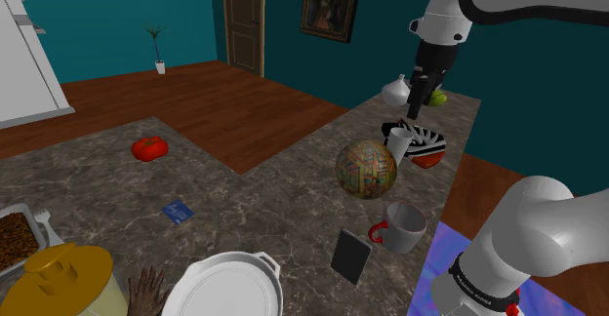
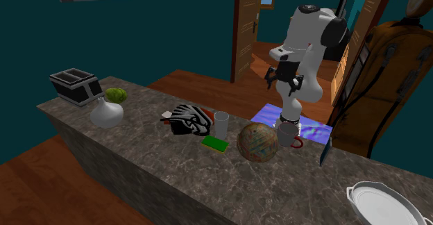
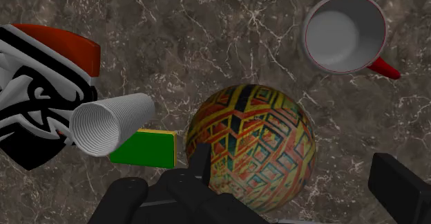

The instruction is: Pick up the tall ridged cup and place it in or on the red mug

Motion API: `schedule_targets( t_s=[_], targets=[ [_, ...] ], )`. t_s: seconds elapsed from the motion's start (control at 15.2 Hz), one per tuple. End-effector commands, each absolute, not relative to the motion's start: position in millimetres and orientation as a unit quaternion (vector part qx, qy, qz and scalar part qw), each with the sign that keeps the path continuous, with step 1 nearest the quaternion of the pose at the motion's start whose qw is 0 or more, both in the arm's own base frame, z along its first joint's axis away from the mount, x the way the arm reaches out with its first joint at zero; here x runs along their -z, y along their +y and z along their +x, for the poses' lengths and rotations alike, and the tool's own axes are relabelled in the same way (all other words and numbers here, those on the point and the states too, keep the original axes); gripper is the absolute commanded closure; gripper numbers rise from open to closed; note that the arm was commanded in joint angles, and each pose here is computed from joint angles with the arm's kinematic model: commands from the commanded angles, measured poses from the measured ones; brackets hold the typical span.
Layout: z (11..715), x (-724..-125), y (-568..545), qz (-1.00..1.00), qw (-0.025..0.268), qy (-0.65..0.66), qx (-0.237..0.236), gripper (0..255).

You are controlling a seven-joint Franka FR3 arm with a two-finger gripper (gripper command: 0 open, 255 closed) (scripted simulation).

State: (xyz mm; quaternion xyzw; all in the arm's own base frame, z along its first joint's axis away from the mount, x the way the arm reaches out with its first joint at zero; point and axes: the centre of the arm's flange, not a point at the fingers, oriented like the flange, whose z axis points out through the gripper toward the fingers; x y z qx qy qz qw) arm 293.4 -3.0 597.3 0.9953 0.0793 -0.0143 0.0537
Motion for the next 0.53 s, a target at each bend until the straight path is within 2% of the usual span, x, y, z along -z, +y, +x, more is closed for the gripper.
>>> schedule_targets(
  t_s=[0.0,0.46],
  targets=[
    [293,-597,-3,0.995,0.054,0.079,0.014,0],
    [294,-540,-78,0.990,0.046,0.135,-0.023,0]
  ],
)
